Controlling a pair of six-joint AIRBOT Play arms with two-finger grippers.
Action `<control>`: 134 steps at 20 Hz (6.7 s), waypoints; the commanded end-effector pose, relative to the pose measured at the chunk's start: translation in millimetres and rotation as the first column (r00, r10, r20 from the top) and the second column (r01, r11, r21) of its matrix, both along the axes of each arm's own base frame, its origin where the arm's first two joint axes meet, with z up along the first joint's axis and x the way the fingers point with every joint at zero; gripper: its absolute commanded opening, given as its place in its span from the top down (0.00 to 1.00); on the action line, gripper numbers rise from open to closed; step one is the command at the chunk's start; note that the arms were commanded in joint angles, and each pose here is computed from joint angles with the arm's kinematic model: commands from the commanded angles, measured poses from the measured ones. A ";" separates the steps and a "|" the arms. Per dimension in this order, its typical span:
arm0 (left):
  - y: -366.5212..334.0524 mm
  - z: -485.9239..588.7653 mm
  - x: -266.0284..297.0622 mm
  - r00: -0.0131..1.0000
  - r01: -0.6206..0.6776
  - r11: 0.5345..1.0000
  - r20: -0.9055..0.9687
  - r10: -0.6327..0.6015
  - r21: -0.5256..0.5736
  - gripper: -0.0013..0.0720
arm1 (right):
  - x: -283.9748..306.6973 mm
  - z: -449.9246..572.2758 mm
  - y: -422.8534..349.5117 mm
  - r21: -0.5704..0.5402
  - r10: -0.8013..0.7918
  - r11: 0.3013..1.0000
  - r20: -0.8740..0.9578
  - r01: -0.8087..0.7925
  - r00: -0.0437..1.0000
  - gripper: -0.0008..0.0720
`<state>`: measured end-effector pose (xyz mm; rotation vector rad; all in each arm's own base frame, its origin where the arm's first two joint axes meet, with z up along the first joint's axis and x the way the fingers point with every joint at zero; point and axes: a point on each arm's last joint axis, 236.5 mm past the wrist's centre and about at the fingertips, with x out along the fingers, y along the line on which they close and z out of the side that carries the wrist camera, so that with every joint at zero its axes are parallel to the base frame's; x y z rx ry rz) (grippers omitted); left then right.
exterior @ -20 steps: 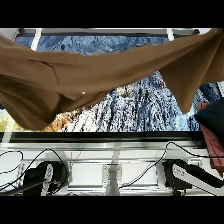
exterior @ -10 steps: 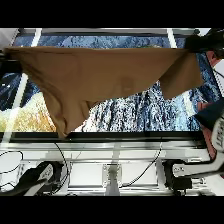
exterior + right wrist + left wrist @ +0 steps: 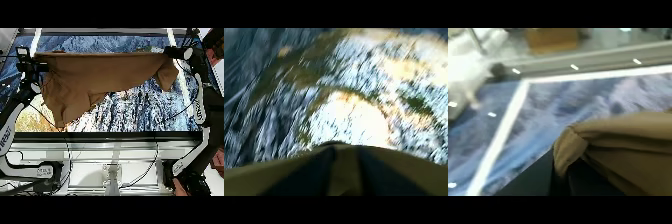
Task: Fold the clothes and pants, and hang the long-sleeved shirts on hangers.
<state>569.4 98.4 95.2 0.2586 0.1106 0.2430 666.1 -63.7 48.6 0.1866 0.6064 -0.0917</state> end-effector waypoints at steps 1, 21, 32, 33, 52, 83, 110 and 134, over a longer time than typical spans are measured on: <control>10.0 -9.0 1.7 0.997 -0.061 0.995 0.033 0.064 -0.073 0.23 | 8.8 -0.5 1.8 0.052 -0.027 0.998 0.043 0.025 0.999 0.03; 71.4 -85.0 -170.5 0.815 -0.311 0.589 -0.528 -0.239 -0.746 0.03 | -145.6 -61.5 72.8 0.228 0.360 0.933 -0.584 -0.279 0.727 0.20; 50.8 -152.5 -95.2 0.869 -0.188 0.568 -0.405 -0.283 -0.802 0.03 | -145.8 -58.7 81.6 0.261 0.391 0.920 -0.568 -0.292 0.724 0.23; 53.6 -152.2 -94.7 0.869 -0.190 0.580 -0.410 -0.276 -0.792 0.03 | -145.7 -58.7 81.5 0.261 0.391 0.920 -0.568 -0.292 0.724 0.23; 35.6 -176.2 -62.5 0.847 -0.182 0.771 -0.496 -0.193 -0.611 0.04 | -186.5 -43.0 173.5 0.521 0.624 0.774 -0.530 -0.360 0.574 0.24; 30.1 -67.2 -49.6 0.932 -0.066 0.830 -0.331 -0.146 -0.553 0.94 | -199.8 -166.5 392.1 0.441 0.360 0.895 -0.628 -0.066 0.690 0.49; 52.5 119.3 -84.5 0.999 -0.013 0.914 0.023 0.024 -0.405 0.95 | -224.1 174.1 193.5 -0.072 0.356 0.914 -0.328 -0.398 0.875 0.98; -6.4 53.7 -95.5 0.963 0.107 0.897 -0.179 -0.201 -0.429 0.95 | -164.6 108.4 6.4 -0.357 0.057 0.917 -0.328 -0.180 0.943 0.98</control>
